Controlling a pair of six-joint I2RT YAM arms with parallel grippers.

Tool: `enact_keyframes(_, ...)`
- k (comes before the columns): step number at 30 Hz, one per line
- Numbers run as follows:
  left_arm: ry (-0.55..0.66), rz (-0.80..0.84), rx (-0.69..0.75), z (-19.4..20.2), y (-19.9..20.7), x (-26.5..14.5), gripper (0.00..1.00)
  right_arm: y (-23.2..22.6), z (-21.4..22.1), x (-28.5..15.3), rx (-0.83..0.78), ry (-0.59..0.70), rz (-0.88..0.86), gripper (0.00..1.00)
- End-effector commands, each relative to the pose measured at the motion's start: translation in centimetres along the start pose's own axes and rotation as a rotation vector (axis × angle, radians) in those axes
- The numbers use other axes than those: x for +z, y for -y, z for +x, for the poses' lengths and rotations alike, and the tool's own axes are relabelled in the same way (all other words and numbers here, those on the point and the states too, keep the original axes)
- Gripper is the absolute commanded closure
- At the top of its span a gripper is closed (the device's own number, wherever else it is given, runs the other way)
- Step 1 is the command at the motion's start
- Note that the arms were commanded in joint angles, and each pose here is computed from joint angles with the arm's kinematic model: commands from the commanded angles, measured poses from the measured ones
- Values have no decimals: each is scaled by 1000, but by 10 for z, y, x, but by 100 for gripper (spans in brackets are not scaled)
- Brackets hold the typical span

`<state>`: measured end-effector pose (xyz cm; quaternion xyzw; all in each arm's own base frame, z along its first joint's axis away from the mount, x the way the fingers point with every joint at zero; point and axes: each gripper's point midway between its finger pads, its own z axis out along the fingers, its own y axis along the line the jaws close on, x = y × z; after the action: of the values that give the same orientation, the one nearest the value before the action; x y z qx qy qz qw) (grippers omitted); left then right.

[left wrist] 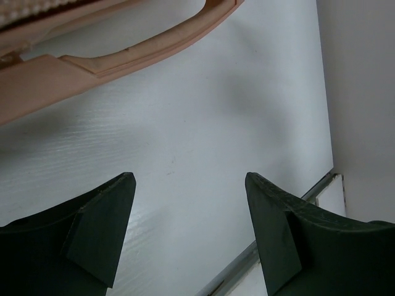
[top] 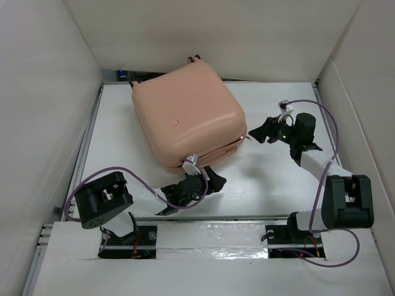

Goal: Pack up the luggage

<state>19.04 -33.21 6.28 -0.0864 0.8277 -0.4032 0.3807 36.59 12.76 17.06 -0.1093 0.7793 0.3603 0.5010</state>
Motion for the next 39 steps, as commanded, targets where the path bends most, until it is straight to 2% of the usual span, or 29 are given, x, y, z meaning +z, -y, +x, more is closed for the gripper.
enact_keyframes(1, 99, 4, -78, -30, 4, 1, 31, -15, -14, 9, -58, 18, -166, 31)
enact_keyframes(7, 129, 23, -127, -43, 2, 3, 31, -13, 5, 28, 11, -46, -270, 37)
enact_keyframes(14, 144, 14, -151, -47, -9, -4, 31, -29, 9, 38, -5, -66, -323, 47)
enact_keyframes(19, 136, -5, -188, -46, -19, -9, 31, -35, 13, 45, 29, -111, -361, 49)
enact_keyframes(24, 119, 11, -255, -41, -22, -16, 31, -43, 30, 39, 18, -130, -320, 46)
enact_keyframes(31, 190, -18, -303, -53, -33, -31, 30, -43, 50, 44, 34, -178, -297, 48)
enact_keyframes(35, 218, -45, -321, -61, -37, -36, 31, -53, 57, 42, 15, -188, -297, 53)
enact_keyframes(37, 232, -45, -331, -66, -36, -36, 31, -59, 57, 41, 10, -183, -307, 62)
enact_keyframes(38, 244, -38, -333, -70, -32, -36, 31, -59, 55, 40, 7, -178, -305, 70)
enact_keyframes(39, 250, -38, -330, -72, -30, -36, 31, -59, 55, 40, 6, -180, -305, 71)
